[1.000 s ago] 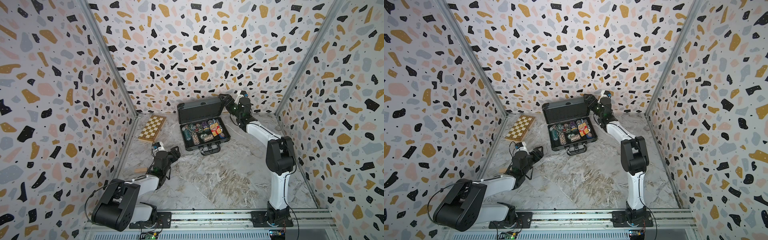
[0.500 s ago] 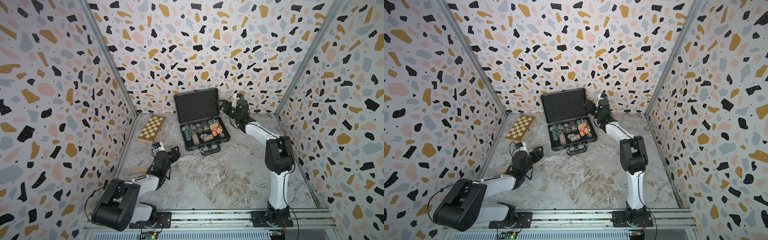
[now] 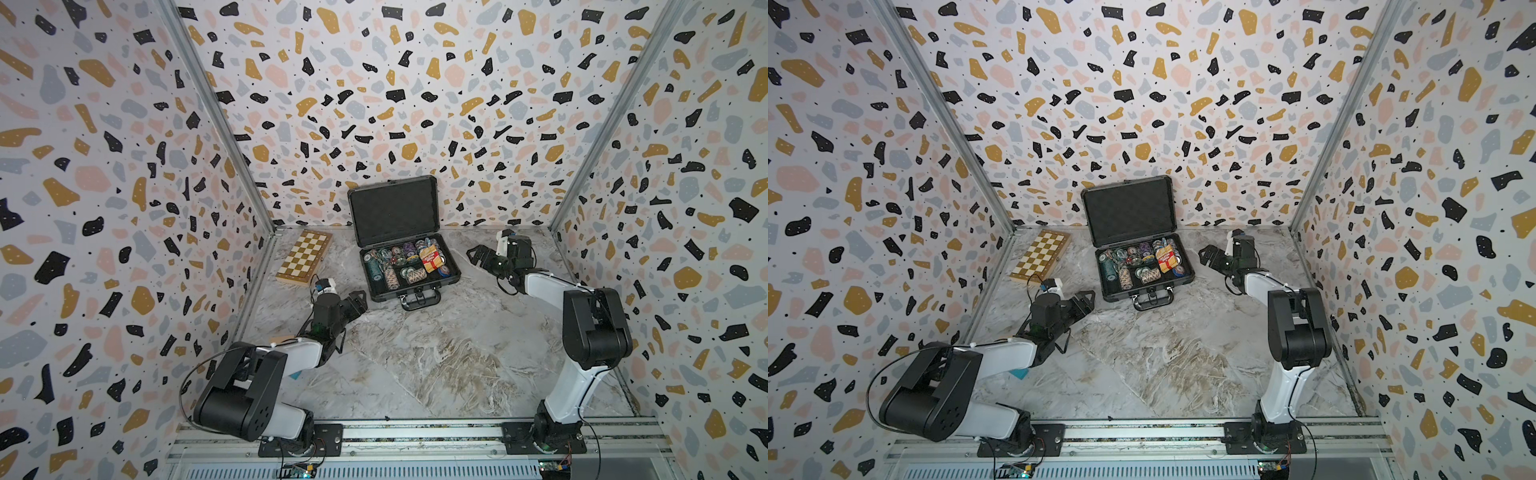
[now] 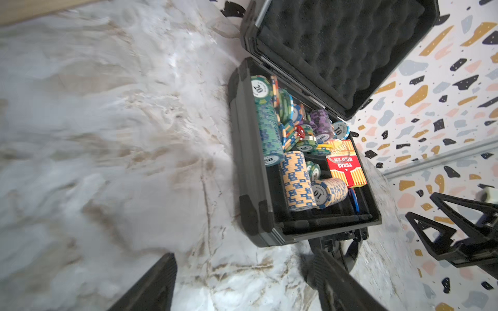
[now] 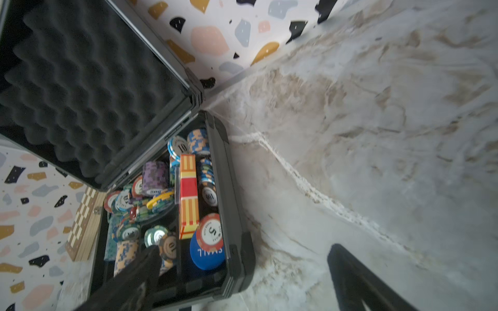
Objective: Open the poker set cases
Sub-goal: Open the case lid on the poker set case.
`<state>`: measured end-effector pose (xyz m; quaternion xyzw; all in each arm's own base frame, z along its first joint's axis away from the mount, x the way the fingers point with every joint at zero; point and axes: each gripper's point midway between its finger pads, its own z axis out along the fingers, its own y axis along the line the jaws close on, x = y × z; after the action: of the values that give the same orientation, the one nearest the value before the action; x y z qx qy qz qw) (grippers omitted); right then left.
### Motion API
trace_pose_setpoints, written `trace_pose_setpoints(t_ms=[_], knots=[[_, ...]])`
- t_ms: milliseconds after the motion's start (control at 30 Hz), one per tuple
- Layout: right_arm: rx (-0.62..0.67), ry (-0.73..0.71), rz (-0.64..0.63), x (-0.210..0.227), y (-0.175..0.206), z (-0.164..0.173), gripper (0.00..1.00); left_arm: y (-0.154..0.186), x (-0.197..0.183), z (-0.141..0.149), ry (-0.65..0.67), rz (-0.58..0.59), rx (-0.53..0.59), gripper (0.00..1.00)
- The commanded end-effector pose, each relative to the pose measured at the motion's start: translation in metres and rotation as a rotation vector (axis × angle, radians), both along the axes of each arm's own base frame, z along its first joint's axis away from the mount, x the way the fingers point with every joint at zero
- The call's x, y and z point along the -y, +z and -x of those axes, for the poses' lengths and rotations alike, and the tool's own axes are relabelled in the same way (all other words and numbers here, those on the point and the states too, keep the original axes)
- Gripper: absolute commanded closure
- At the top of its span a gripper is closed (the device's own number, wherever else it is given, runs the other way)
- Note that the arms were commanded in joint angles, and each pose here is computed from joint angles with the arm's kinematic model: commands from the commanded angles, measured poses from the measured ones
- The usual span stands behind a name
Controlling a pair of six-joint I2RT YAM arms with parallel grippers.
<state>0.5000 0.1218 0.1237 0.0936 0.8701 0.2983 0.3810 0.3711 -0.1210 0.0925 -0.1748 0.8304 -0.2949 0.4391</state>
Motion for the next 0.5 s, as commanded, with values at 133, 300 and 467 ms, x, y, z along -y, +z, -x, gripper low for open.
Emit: trace_pose_setpoints(t_ms=[133, 300, 467], knots=[[-0.061, 0.146, -0.157, -0.029, 0.0, 0.004, 0.12, 0.009, 0.034, -0.022, -0.209, 0.001, -0.115, 0.19], [-0.071, 0.145, -0.216, -0.035, -0.008, -0.005, 0.15, 0.004, 0.027, -0.049, -0.168, 0.028, -0.205, 0.21], [-0.075, 0.171, -0.208, -0.04, -0.011, -0.009, 0.15, -0.002, 0.018, -0.071, -0.14, 0.028, -0.247, 0.22]])
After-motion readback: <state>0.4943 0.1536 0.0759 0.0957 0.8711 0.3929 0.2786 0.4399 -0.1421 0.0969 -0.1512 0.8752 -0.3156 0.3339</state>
